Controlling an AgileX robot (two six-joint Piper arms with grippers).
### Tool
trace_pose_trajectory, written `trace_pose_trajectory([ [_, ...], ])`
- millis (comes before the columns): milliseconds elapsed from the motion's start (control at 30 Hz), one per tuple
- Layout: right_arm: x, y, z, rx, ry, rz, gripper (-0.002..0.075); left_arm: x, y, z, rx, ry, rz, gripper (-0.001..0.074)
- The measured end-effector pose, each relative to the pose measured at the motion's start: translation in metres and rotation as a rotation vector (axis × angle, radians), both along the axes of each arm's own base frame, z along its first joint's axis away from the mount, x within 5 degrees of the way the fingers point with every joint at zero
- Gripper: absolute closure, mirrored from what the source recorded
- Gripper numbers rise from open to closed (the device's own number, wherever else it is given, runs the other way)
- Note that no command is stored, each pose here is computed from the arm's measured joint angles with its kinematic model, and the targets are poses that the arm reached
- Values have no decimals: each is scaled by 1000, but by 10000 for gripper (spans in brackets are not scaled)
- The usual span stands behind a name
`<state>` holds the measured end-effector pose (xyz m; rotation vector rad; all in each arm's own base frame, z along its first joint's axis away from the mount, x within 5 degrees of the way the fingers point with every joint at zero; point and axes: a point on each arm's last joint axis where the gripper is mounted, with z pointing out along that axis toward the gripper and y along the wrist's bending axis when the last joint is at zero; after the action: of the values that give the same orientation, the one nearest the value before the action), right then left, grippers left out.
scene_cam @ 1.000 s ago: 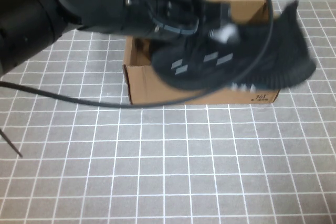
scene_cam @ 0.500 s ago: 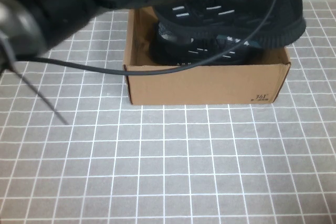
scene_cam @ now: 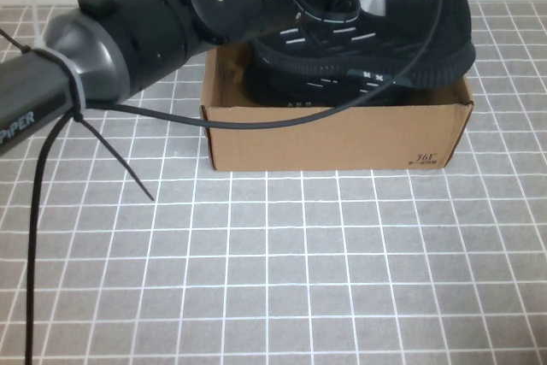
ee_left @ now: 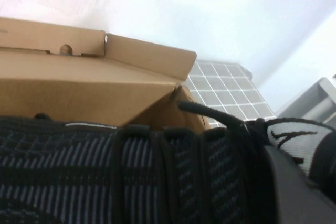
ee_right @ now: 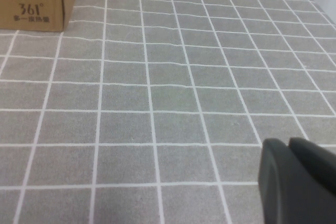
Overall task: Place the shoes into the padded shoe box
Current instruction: Place the shoe in the shoe box
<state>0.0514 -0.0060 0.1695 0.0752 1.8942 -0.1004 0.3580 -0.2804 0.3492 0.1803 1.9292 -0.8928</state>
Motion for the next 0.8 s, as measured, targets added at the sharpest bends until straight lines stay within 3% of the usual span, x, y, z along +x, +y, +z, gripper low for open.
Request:
trace_pose_trajectory([
  [500, 0, 0, 0, -4, 0, 0, 734, 10, 4, -4, 36, -76, 37, 722],
  [800, 0, 0, 0, -6, 1, 0, 734, 16, 18, -25, 371, -90, -26, 722],
])
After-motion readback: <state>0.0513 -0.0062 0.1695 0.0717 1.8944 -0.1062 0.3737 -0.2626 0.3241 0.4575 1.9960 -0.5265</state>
